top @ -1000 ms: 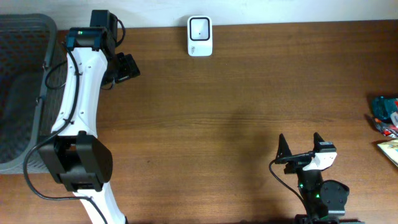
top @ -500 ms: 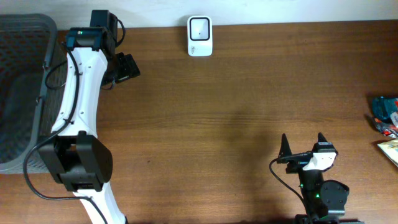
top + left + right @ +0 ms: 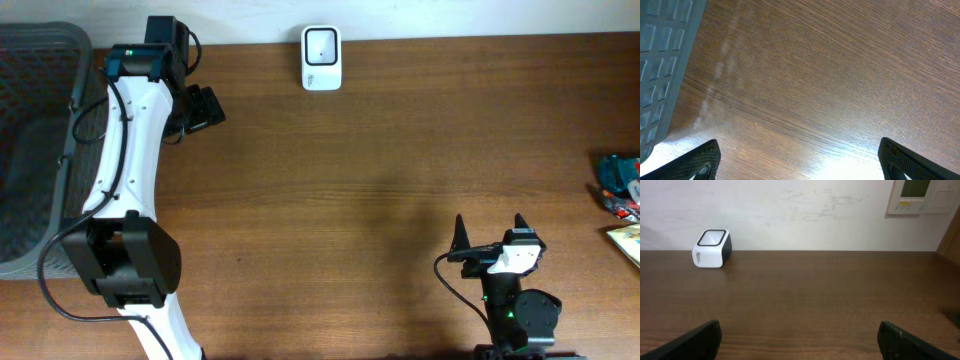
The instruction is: Scan the item barcode
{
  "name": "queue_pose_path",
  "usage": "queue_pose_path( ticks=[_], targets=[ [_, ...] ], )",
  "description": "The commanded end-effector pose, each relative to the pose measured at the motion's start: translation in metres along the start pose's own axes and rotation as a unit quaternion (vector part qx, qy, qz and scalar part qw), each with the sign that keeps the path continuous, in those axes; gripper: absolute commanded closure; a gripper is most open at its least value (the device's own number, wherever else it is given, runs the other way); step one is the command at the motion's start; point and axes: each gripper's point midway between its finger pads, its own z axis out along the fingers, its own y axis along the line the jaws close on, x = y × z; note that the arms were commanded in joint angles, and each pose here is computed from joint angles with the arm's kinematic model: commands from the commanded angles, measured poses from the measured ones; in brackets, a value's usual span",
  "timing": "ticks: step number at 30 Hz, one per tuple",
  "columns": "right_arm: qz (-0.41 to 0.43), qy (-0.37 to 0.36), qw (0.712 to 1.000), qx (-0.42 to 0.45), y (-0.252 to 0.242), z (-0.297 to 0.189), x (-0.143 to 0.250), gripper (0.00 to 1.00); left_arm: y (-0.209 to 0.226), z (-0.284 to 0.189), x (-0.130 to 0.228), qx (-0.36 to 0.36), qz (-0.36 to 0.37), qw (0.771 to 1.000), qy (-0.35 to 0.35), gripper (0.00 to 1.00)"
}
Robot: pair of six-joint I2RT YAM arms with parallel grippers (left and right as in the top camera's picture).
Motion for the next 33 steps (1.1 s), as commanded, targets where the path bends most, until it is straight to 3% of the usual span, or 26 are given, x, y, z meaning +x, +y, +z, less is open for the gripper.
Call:
queue_pose_path(
  ticks=[1, 13, 16, 20, 24, 26, 33],
  targets=[
    [-0.004, 0.002, 1.0, 0.007, -0.002, 0.0, 0.003, 0.01, 0.001, -0.001, -0.001, -0.002, 0.005, 1.0, -0.003, 0.01],
    [-0.004, 0.002, 1.0, 0.007, -0.002, 0.0, 0.003, 0.01, 0.002, -0.009, 0.0, 0.002, 0.004, 1.0, -0.008, 0.01],
    [-0.004, 0.002, 1.0, 0.007, -0.002, 0.0, 0.003, 0.02, 0.002, -0.049, 0.0, 0.023, 0.008, 0.998, -0.052, 0.01],
    [-0.004, 0.002, 1.0, 0.007, -0.002, 0.0, 0.003, 0.02, -0.008, -0.08, 0.012, 0.073, 0.075, 0.984, -0.141, 0.01],
    [-0.004, 0.002, 1.0, 0.007, -0.002, 0.0, 0.003, 0.02, -0.021, -0.077, 0.071, 0.162, 0.197, 0.943, -0.215, 0.01],
    [-0.004, 0.002, 1.0, 0.007, -0.002, 0.0, 0.003, 0.01, -0.013, -0.073, 0.096, 0.173, 0.218, 0.926, -0.257, 0.01],
    [-0.004, 0.002, 1.0, 0.007, -0.002, 0.0, 0.003, 0.02, 0.046, -0.071, 0.181, 0.211, 0.183, 0.86, -0.427, 0.01]
  ],
)
